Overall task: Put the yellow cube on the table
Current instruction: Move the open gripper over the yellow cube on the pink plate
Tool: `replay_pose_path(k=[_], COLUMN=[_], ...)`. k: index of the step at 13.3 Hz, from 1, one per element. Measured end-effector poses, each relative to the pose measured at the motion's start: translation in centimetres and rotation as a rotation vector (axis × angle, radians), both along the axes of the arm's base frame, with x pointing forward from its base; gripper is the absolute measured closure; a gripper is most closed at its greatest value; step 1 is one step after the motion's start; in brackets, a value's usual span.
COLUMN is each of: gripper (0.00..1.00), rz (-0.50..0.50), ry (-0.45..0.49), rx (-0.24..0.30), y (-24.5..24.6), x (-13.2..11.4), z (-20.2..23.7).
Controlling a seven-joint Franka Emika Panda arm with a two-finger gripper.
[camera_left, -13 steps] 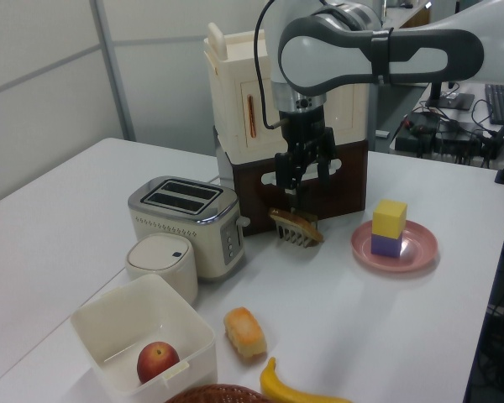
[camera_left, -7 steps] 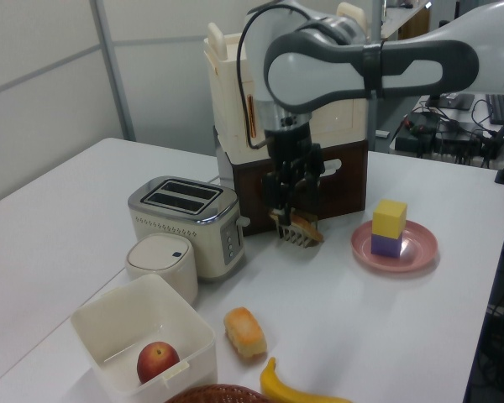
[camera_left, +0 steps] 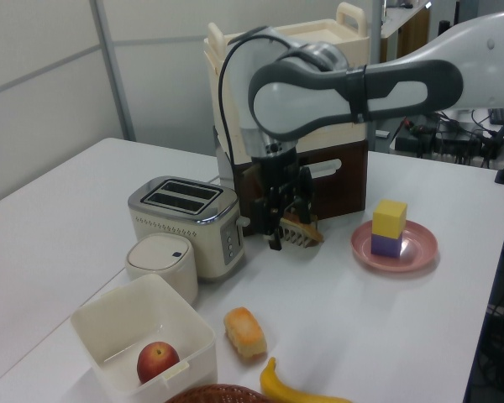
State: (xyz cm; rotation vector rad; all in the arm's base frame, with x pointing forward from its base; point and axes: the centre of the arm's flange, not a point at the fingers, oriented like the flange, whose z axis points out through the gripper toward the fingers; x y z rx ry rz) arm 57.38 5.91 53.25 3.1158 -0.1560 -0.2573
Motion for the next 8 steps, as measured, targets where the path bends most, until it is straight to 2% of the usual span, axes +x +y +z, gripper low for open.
replay_pose_path(k=[4, 8], gripper=[0.00, 0.00], rz=[-0.116, -0.190], ry=[-0.041, -0.024], rx=[-0.012, -0.047], y=[0.5, 0.9], x=[1.5, 2.8], z=[-3.0, -6.6])
